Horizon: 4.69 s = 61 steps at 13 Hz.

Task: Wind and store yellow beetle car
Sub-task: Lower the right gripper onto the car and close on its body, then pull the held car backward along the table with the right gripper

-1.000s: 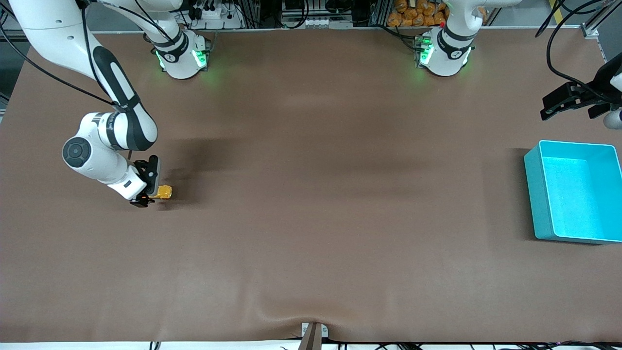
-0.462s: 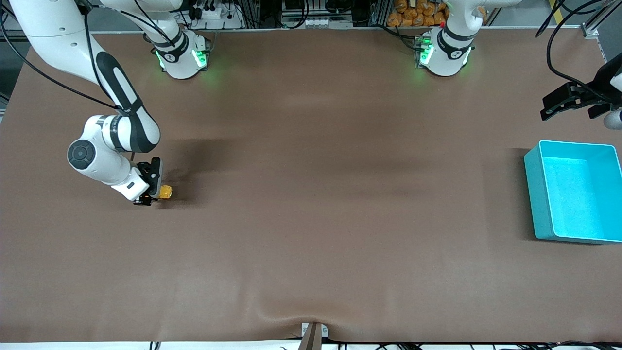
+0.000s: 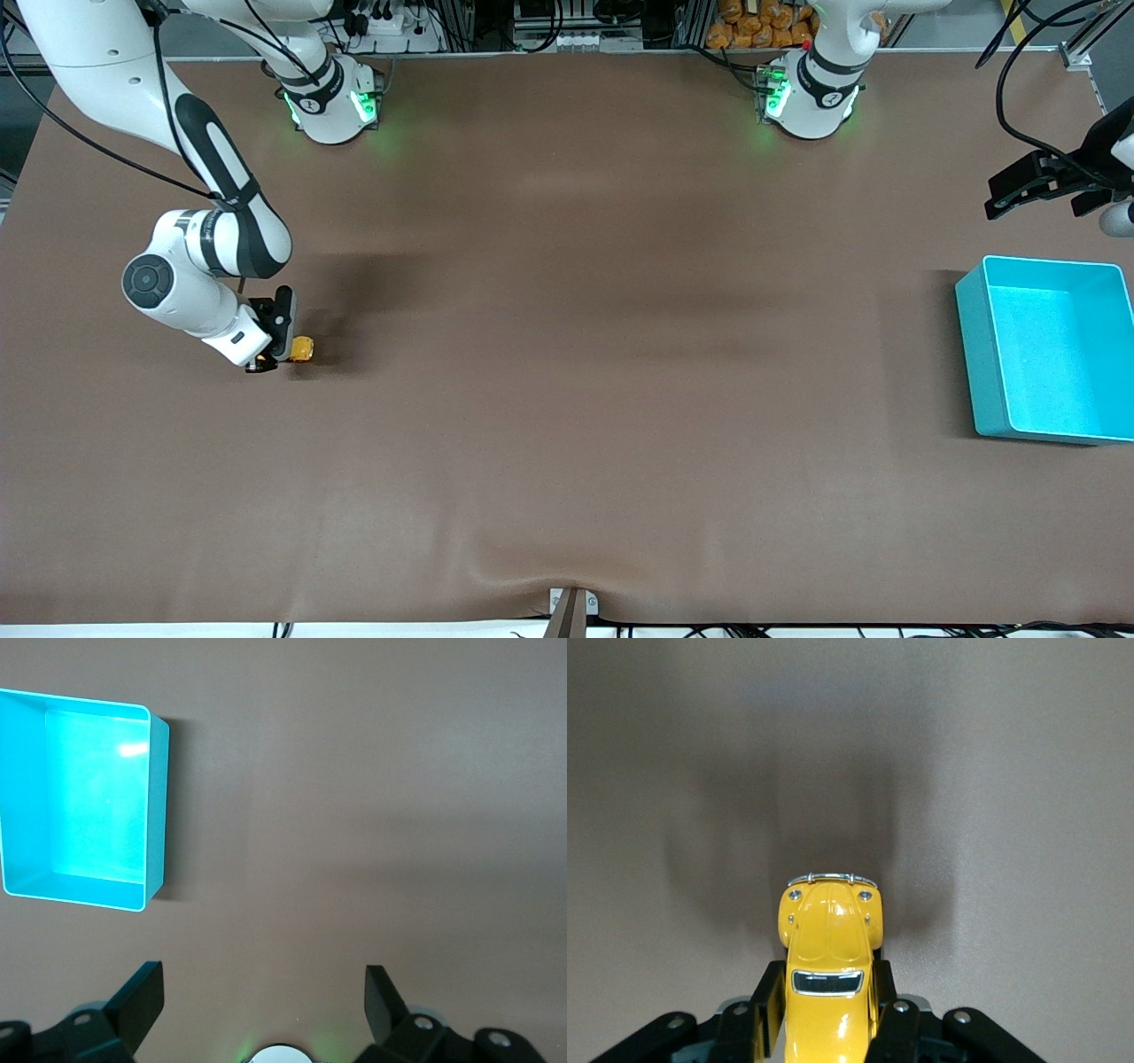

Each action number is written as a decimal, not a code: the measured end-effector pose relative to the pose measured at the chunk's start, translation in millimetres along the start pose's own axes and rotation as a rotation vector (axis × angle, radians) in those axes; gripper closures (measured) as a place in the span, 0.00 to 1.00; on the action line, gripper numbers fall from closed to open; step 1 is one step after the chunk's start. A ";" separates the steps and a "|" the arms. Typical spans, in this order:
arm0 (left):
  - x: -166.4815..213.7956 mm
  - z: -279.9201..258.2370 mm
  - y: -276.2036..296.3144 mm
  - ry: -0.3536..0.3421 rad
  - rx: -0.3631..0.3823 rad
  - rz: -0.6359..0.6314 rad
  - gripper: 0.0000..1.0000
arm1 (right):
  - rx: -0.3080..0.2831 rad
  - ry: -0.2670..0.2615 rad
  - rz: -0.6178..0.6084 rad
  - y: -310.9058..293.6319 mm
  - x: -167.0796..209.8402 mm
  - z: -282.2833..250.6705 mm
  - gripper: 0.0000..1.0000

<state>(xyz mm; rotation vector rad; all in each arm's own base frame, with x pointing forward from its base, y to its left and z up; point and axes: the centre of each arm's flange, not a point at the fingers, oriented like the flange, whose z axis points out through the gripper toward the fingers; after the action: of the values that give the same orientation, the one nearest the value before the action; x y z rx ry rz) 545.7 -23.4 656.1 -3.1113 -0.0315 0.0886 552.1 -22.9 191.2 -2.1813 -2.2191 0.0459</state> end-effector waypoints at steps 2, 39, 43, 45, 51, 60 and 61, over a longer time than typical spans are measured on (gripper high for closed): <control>0.0 0.1 -0.6 0.000 0.000 -0.001 0.00 | 0.000 -0.002 0.005 -0.2 -3.0 0.0 0.56; 3.0 1.4 -1.3 0.012 -0.001 -0.003 0.00 | -0.022 -0.029 0.008 -4.8 -194.6 0.8 0.56; 3.2 3.0 -1.2 0.008 -0.001 -0.003 0.00 | -0.028 -0.031 0.022 -7.3 -213.7 0.7 0.56; 3.3 4.2 -1.1 0.006 0.000 -0.003 0.00 | -0.031 -0.032 0.028 -8.6 -221.4 0.8 0.56; 3.4 6.8 -0.7 0.000 0.000 -0.002 0.00 | -0.033 -0.035 0.021 -11.4 -245.6 1.0 0.56; 3.5 8.6 0.0 -0.004 0.000 -0.001 0.00 | 0.002 -0.020 -0.001 -8.9 -264.7 4.3 0.52; 3.5 9.2 0.1 -0.006 0.000 -0.001 0.00 | 0.028 -0.008 0.002 -12.9 -265.4 16.0 0.42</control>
<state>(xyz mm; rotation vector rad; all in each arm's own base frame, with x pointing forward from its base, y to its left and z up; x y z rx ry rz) 548.6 -23.2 646.7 -3.1106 -0.0329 0.0972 543.1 -288.5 175.7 -2.1726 -2.2069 0.0853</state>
